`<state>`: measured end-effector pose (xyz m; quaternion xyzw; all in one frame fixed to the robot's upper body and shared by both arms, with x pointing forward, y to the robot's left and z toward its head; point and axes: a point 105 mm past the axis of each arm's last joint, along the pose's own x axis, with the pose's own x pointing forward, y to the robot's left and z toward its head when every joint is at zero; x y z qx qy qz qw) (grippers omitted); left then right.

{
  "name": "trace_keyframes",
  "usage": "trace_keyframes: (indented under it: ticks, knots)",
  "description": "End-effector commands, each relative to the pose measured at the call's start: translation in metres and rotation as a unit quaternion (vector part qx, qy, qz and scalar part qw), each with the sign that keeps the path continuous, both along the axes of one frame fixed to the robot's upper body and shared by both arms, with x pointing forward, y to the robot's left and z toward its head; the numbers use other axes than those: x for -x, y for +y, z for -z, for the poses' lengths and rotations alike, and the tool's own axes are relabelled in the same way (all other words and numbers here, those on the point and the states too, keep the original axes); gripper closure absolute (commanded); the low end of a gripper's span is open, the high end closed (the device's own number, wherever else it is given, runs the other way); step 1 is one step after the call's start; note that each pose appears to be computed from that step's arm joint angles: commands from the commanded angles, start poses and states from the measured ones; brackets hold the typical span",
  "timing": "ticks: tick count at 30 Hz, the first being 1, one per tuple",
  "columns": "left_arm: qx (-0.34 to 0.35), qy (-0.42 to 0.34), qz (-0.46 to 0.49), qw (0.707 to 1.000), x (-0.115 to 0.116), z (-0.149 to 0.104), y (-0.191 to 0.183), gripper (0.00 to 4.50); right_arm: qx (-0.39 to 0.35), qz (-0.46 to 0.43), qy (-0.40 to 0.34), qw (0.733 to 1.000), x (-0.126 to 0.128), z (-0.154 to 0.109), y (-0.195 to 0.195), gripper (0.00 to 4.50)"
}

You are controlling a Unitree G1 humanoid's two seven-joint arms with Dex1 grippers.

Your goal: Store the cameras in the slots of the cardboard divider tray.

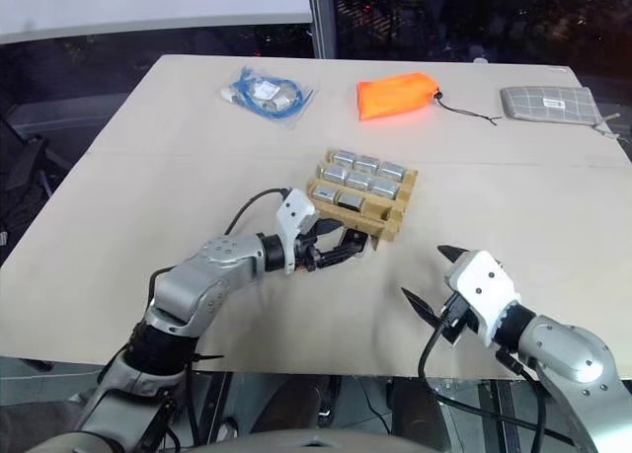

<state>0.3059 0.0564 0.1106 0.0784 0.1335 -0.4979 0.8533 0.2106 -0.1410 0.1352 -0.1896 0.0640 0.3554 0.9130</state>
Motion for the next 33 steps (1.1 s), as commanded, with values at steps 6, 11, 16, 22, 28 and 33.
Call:
trace_keyframes:
  ticks: [6,11,16,22,28,33]
  knots:
    - [0.040,0.001,0.050,0.998,0.014,-0.024,0.028,1.08,-0.082,-0.107,0.033,0.990,0.017,-0.012,0.044,0.00]
    - [0.045,0.026,0.021,0.998,0.005,-0.025,0.033,1.08,-0.075,-0.130,0.032,0.988,0.003,-0.011,0.054,0.00]
    - [0.042,0.032,0.040,0.998,0.009,-0.020,0.015,1.08,-0.067,-0.132,0.036,0.988,0.001,-0.009,0.057,0.00]
    - [0.037,0.026,0.034,0.998,-0.001,-0.020,0.011,1.08,-0.061,-0.125,0.041,0.989,0.004,-0.005,0.058,0.00]
    - [0.024,0.010,0.050,0.998,-0.010,-0.024,0.003,1.08,-0.058,-0.104,0.040,0.992,0.006,-0.002,0.055,0.00]
    - [0.013,0.019,0.064,0.998,-0.010,-0.021,0.000,1.08,-0.058,-0.091,0.039,0.993,0.007,0.001,0.053,0.00]
